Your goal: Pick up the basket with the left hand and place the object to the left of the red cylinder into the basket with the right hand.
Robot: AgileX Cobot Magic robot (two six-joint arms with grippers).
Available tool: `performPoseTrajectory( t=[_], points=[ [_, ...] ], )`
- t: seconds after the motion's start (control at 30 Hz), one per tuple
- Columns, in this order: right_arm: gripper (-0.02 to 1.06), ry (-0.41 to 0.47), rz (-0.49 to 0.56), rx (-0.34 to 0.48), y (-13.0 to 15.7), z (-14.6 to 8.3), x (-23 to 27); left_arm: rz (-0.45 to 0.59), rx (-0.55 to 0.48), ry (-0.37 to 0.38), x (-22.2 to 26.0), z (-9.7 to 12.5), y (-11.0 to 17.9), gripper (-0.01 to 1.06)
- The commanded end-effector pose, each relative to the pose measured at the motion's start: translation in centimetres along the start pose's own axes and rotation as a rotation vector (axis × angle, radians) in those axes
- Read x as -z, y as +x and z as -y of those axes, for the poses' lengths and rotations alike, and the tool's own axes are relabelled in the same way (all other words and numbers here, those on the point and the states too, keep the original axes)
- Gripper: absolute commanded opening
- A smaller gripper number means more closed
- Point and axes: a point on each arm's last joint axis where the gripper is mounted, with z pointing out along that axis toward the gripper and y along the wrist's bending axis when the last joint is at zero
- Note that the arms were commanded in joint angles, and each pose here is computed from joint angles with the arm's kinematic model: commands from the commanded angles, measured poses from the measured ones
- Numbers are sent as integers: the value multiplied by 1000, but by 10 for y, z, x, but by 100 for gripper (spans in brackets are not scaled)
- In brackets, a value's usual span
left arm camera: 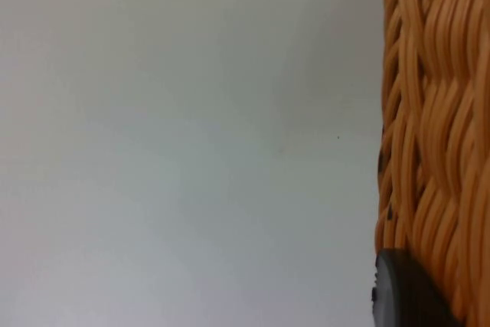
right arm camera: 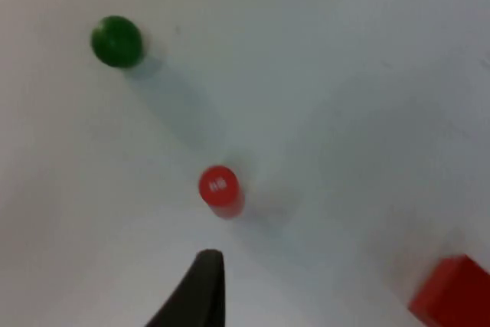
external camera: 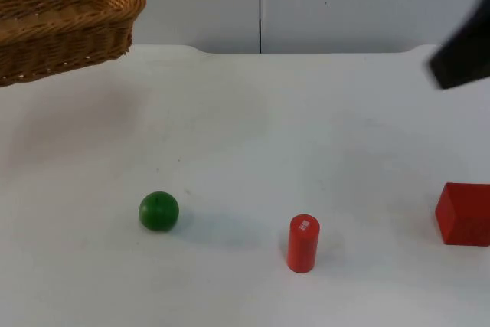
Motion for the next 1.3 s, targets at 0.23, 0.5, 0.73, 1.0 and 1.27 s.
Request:
performPoseTrajectory(
  t=[0.23, 0.5, 0.73, 1.0, 1.27],
  points=[
    [105, -111, 37, 224, -52, -86, -121, 32, 26, 29, 5, 4, -2, 0],
    [105, -147, 99, 260, -49, -120, -223, 51, 36, 24, 5, 4, -3, 0],
    [105, -147, 108, 259, -41, -126, -269, 51, 36, 24, 5, 4, -3, 0],
    [104, -149, 115, 247, -39, -130, -304, 45, 36, 26, 5, 4, -3, 0],
    [69, -147, 56, 230, -25, -131, -326, 43, 36, 26, 5, 4, -3, 0]
  ],
)
